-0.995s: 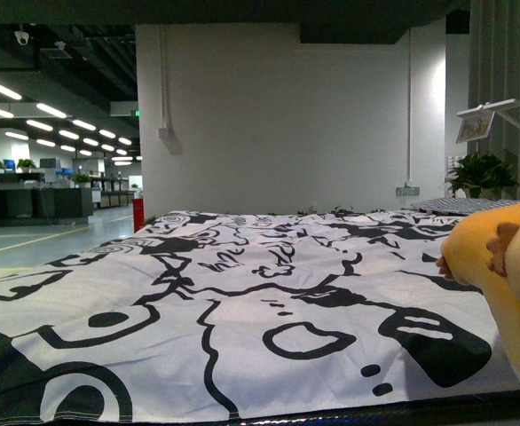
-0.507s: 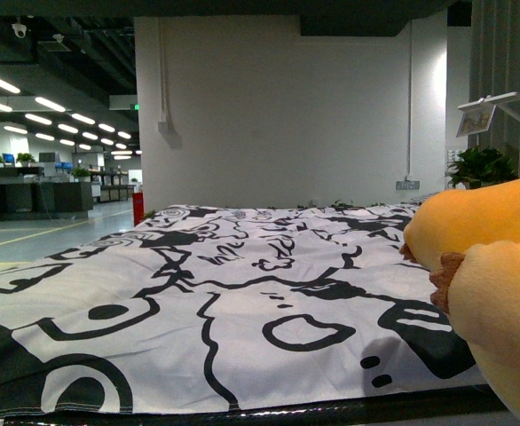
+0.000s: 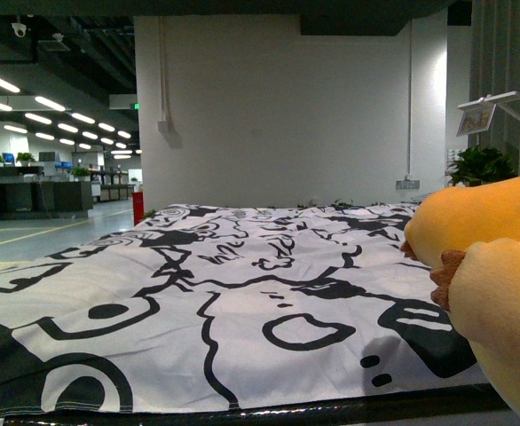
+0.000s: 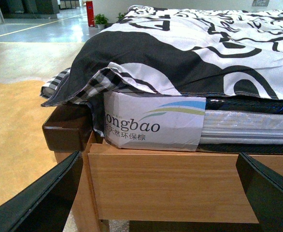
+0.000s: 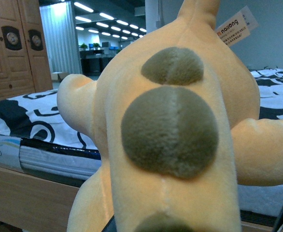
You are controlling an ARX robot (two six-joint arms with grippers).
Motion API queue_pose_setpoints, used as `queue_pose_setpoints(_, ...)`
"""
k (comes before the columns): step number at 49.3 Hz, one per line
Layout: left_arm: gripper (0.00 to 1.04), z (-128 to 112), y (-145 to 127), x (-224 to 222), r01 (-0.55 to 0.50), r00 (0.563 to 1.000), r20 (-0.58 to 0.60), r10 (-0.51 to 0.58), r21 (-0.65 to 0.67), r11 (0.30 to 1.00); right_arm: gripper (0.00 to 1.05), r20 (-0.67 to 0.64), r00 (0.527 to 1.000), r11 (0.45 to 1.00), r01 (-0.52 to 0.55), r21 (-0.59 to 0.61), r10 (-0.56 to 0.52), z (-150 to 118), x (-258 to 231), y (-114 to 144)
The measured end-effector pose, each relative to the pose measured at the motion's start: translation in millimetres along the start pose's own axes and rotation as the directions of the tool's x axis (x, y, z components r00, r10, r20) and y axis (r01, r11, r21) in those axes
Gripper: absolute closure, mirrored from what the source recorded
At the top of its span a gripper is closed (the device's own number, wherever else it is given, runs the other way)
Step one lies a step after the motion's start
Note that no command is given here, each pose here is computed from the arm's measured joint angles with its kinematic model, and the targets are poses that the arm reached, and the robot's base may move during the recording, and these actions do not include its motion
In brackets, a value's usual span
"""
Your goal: Put away toys
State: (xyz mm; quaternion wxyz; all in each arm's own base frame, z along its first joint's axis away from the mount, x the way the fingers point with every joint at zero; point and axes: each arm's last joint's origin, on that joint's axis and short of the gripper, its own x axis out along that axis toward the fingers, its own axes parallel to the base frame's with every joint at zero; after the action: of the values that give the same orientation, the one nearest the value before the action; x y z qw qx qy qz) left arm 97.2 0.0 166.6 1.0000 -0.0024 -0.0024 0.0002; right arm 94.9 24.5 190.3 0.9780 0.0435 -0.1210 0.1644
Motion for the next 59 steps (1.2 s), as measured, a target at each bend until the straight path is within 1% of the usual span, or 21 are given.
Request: queue_pose_setpoints(59,0.06,0.1,0.0,0.0,0.000,1.000,0.001,0.000,0.000,1.000,0.97,0.002,1.000,1.000,0.002,-0.007,-0.002,0.1,-0.4,0.1)
